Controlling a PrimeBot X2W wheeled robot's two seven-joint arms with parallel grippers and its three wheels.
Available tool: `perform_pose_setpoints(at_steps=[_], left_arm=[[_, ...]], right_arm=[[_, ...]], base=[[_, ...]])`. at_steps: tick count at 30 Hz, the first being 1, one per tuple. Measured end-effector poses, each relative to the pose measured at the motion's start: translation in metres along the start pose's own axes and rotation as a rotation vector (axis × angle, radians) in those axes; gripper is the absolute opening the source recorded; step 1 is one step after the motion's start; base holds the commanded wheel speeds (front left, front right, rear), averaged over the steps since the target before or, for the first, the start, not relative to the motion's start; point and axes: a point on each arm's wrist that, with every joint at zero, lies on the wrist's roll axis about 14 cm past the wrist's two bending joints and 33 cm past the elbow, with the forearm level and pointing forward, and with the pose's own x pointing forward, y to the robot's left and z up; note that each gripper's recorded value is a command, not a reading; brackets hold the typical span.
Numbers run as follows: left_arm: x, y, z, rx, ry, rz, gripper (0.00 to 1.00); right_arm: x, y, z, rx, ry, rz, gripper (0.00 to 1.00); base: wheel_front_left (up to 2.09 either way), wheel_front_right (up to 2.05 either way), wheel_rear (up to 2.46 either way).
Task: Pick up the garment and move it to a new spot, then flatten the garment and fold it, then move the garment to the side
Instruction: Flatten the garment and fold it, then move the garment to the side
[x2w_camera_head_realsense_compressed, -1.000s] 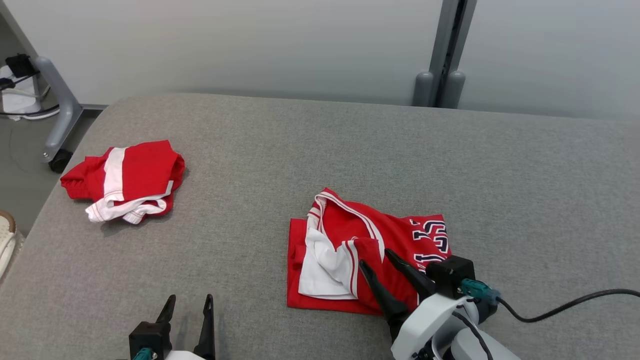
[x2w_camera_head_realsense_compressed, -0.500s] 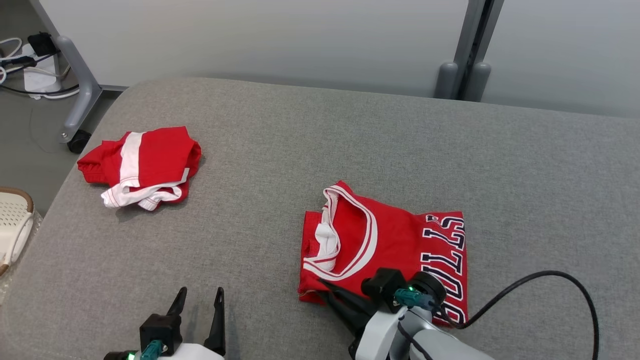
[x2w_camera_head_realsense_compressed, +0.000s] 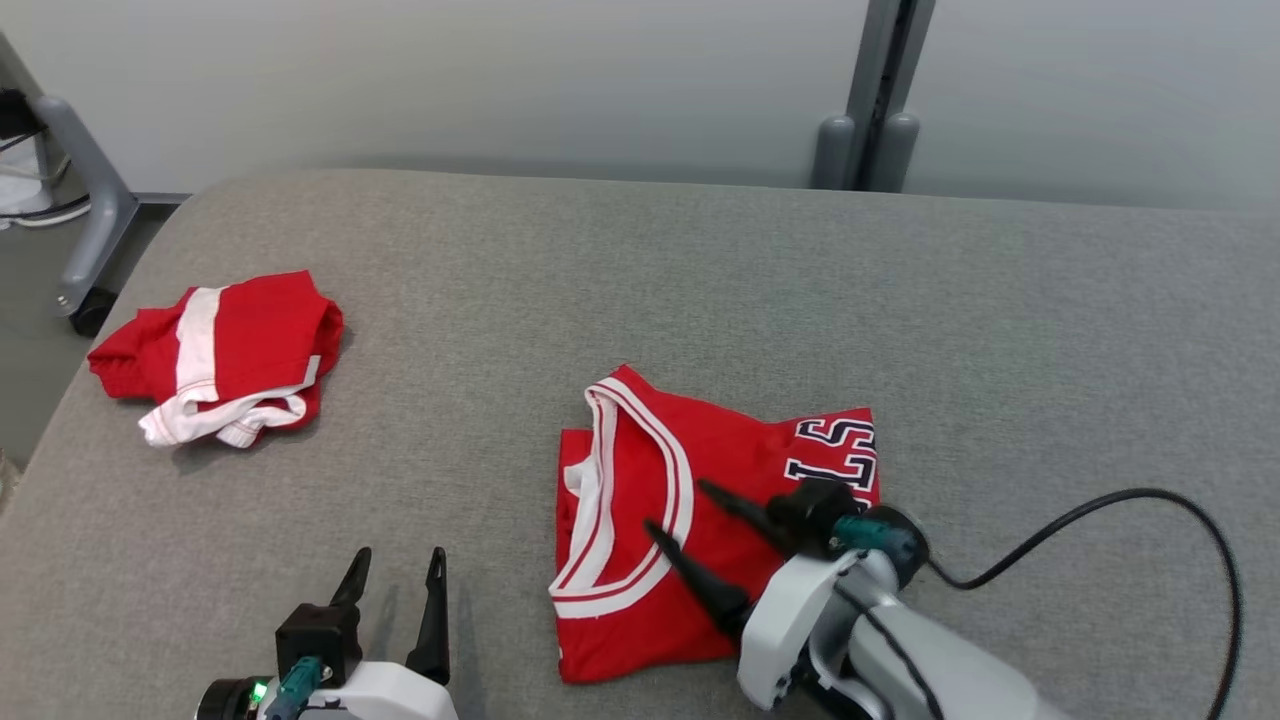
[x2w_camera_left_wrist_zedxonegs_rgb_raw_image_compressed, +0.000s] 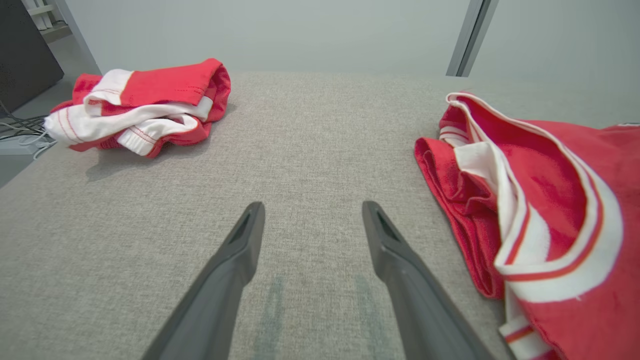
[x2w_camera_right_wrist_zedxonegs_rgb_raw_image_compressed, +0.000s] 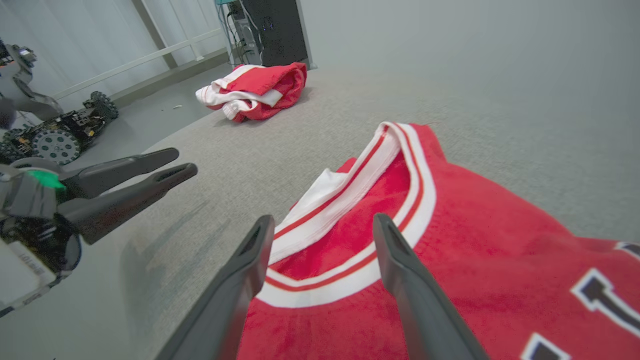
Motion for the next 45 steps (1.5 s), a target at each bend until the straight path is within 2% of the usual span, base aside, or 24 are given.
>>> perform_pose_setpoints(at_steps=[4, 8, 14, 20, 28, 35, 40, 45], left_arm=[[0.007, -0.008, 0.003, 0.006, -0.006, -0.022, 1.00], [0.013, -0.019, 0.005, 0.009, -0.011, -0.055, 1.00], [0.018, -0.029, 0.009, 0.020, -0.018, -0.084, 1.00], [0.013, -0.026, 0.007, 0.022, -0.017, -0.079, 1.00], [0.007, -0.023, 0.011, 0.033, -0.035, -0.079, 1.00], [-0.001, -0.014, 0.007, 0.035, -0.031, -0.058, 1.00], [-0.003, -0.014, 0.005, 0.038, -0.028, -0.062, 1.00], [-0.007, -0.010, 0.002, 0.034, -0.023, -0.052, 1.00]], right_arm=[[-0.024, -0.067, 0.032, -0.010, -0.115, -0.217, 1.00], [-0.066, -0.111, 0.026, -0.030, -0.138, -0.405, 1.00], [-0.128, -0.153, 0.015, 0.002, -0.169, -0.647, 1.00], [-0.175, -0.161, -0.002, 0.035, -0.175, -0.790, 1.00], [-0.208, -0.150, -0.011, 0.057, -0.204, -0.859, 1.00], [-0.216, -0.143, -0.015, 0.073, -0.213, -0.869, 1.00], [-0.207, -0.141, -0.016, 0.069, -0.201, -0.842, 1.00], [-0.171, -0.131, -0.012, 0.079, -0.188, -0.735, 1.00]], base=[[0.00, 0.00, 0.00], [0.00, 0.00, 0.00], [0.00, 0.00, 0.00], [0.00, 0.00, 0.00], [0.00, 0.00, 0.00], [0.00, 0.00, 0.00], [0.00, 0.00, 0.00], [0.00, 0.00, 0.00]])
